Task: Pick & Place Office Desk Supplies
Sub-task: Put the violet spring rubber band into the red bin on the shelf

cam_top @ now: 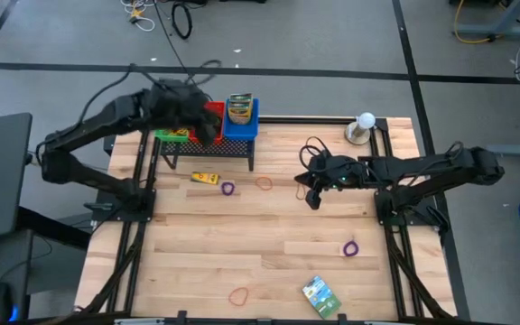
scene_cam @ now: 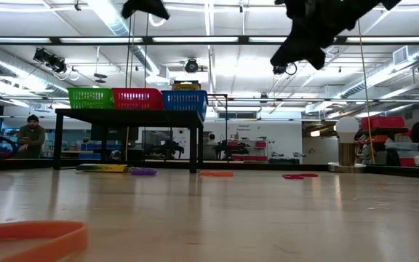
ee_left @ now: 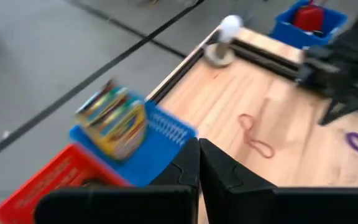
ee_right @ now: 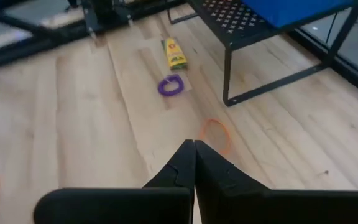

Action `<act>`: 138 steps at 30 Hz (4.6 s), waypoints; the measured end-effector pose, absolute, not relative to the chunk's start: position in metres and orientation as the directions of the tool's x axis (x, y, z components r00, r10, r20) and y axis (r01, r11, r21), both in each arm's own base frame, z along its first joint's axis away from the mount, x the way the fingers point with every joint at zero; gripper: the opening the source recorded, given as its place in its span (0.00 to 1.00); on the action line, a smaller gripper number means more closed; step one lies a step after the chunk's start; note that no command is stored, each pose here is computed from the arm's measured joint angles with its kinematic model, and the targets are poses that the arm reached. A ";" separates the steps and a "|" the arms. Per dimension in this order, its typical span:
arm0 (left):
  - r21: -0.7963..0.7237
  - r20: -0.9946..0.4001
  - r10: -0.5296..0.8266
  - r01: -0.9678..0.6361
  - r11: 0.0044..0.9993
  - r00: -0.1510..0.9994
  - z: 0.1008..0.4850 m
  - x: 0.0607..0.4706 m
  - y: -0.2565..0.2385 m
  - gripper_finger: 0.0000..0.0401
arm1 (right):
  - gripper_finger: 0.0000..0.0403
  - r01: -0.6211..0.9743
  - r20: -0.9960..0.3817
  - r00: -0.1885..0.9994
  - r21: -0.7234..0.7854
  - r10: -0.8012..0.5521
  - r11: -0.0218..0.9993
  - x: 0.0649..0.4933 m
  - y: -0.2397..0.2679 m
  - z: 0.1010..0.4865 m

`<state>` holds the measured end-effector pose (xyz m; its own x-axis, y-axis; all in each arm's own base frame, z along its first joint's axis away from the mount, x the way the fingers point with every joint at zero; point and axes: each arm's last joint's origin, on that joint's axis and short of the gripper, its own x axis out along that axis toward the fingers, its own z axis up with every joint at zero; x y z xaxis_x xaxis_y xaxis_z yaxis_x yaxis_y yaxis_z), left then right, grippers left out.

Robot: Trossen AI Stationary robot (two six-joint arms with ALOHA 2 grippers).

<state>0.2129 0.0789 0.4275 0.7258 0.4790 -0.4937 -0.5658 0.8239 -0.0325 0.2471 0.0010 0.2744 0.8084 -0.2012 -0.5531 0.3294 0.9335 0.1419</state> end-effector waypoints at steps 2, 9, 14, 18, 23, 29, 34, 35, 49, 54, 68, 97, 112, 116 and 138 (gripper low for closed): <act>-0.018 -0.462 0.456 -0.522 0.853 0.761 0.428 0.225 0.067 0.01 | 0.01 0.347 -0.543 0.815 0.180 -0.201 0.920 0.241 0.001 0.272; 0.026 -0.402 0.347 -0.368 0.929 0.847 0.424 0.259 0.040 0.01 | 0.01 0.359 -0.527 0.823 0.192 -0.212 0.913 0.223 0.000 0.278; -0.019 -0.392 0.306 -0.340 0.940 0.868 0.400 0.278 0.027 0.01 | 0.02 0.357 -0.517 0.829 0.196 -0.213 0.913 0.220 0.000 0.282; -0.126 -0.387 0.245 -0.314 0.941 0.889 0.360 0.287 0.009 0.01 | 0.03 0.356 -0.535 0.819 0.187 -0.208 0.916 0.219 0.001 0.280; -0.178 -0.429 0.253 -0.355 0.918 0.867 0.310 0.286 -0.023 0.01 | 0.03 0.348 -0.565 0.801 0.172 -0.198 0.921 0.217 0.005 0.277; -0.201 -0.516 0.238 -0.386 0.900 0.823 0.266 0.273 -0.047 0.02 | 0.01 0.364 -0.613 0.767 0.172 -0.190 0.915 0.211 0.020 0.271; -0.183 -0.539 0.211 -0.358 0.916 0.816 0.244 0.266 -0.056 0.02 | 0.01 0.459 -0.642 0.734 0.229 -0.221 0.858 0.207 0.038 0.264; -0.182 -0.542 0.209 -0.356 0.917 0.814 0.240 0.265 -0.056 0.02 | 0.01 0.475 -0.655 0.722 0.236 -0.223 0.848 0.208 0.042 0.261; -0.095 -0.644 0.264 -0.417 0.904 0.718 0.193 0.262 -0.044 0.05 | 0.04 0.536 -0.629 0.740 0.336 -0.240 0.774 0.265 0.072 0.213; -0.115 -0.729 0.305 -0.549 0.828 0.613 0.167 0.269 -0.035 0.12 | 0.05 0.503 -0.635 0.746 0.339 -0.200 0.795 0.280 0.056 0.206; -0.012 -0.755 0.452 -0.699 0.715 0.475 0.136 0.278 -0.020 0.35 | 0.05 0.471 -0.586 0.782 0.328 -0.214 0.819 0.285 0.052 0.211; -0.217 -0.660 0.257 -0.506 0.835 0.706 0.236 0.264 -0.030 0.03 | 0.05 0.427 -0.529 0.815 0.275 -0.235 0.861 0.289 0.053 0.216; -0.196 -0.520 0.656 -0.824 0.532 0.547 0.347 0.212 0.071 0.03 | 0.05 0.443 -0.528 0.811 0.274 -0.252 0.854 0.289 0.048 0.216; -0.174 -0.587 0.641 -0.851 0.496 0.494 0.337 0.209 0.105 0.03 | 0.05 0.449 -0.527 0.810 0.273 -0.258 0.850 0.290 0.046 0.216; -0.132 -0.726 0.598 -0.922 0.365 0.341 0.300 0.205 0.172 0.20 | 0.05 0.441 -0.527 0.810 0.259 -0.257 0.859 0.290 0.046 0.216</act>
<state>0.2050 0.1717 0.3004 0.3405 0.5977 -0.7258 -0.9218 0.3645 -0.1323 0.2897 0.0461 0.2164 0.8103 -0.2570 -0.5267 0.4409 0.8594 0.2590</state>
